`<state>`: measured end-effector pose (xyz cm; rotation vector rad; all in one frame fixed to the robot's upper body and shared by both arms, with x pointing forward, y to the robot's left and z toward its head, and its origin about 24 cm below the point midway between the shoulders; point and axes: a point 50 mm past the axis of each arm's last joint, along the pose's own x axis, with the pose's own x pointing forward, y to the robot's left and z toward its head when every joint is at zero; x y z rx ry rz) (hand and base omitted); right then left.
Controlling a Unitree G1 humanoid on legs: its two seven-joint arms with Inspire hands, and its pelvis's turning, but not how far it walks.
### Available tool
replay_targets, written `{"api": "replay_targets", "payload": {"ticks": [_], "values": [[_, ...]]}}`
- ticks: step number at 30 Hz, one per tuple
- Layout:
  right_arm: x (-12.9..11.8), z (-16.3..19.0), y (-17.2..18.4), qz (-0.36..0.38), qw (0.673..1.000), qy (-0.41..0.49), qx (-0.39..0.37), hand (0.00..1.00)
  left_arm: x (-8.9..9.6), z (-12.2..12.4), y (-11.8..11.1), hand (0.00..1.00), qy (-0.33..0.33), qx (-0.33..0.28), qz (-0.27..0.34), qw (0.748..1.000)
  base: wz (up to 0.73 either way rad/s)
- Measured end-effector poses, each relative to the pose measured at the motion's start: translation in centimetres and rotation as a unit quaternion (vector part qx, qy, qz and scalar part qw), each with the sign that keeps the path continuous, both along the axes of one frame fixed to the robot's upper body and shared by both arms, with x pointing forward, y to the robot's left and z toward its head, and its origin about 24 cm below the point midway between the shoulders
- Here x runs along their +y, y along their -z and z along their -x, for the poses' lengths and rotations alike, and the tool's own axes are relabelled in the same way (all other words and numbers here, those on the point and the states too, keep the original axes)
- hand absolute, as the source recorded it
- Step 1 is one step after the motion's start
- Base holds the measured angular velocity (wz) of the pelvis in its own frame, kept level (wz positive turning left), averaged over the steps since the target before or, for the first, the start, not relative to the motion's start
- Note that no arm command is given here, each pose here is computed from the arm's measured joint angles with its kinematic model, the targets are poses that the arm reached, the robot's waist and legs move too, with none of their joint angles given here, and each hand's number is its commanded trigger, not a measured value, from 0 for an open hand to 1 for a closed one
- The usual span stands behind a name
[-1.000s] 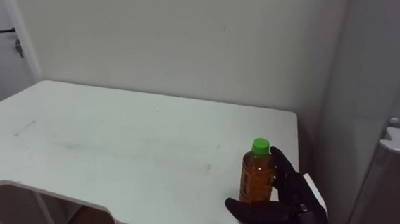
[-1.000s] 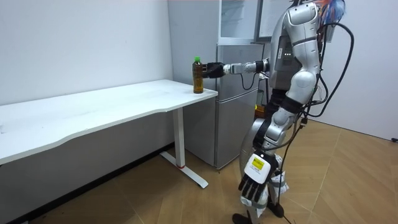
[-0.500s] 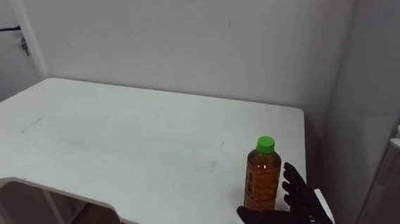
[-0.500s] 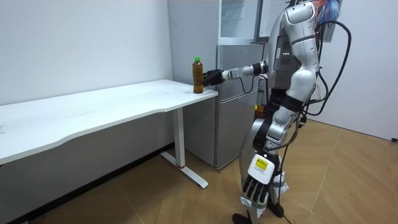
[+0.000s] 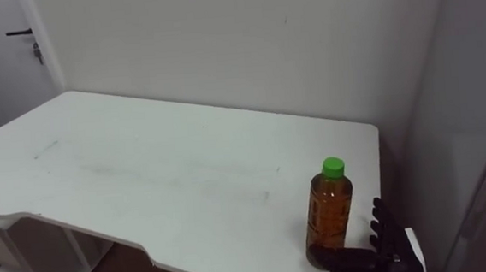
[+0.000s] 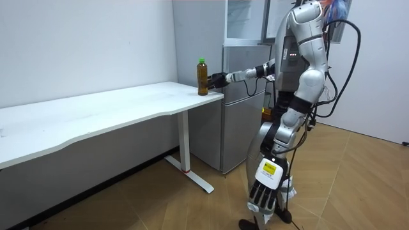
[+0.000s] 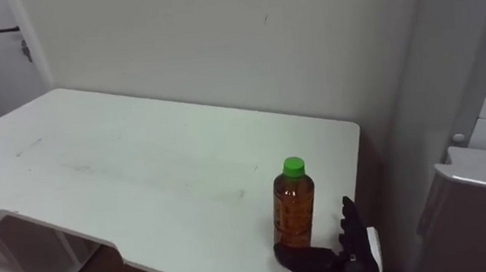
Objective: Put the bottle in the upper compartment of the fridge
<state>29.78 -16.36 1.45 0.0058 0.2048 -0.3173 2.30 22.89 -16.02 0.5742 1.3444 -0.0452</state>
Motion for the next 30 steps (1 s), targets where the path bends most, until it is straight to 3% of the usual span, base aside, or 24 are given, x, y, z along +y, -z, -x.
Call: {"api": "replay_targets", "payload": {"ticks": [14,30], "values": [[0.1,0.0,-0.2,0.01,1.0,0.011,-0.009,0.0,-0.3,-0.1,0.0,0.0,0.012,-0.006,0.005,1.0,0.0],[0.8,-1.6,-2.9,0.048,0.996,0.015,-0.072,0.0,-0.4,-0.6,0.0,0.0,0.001,-0.026,0.018,0.999,0.04]]}}
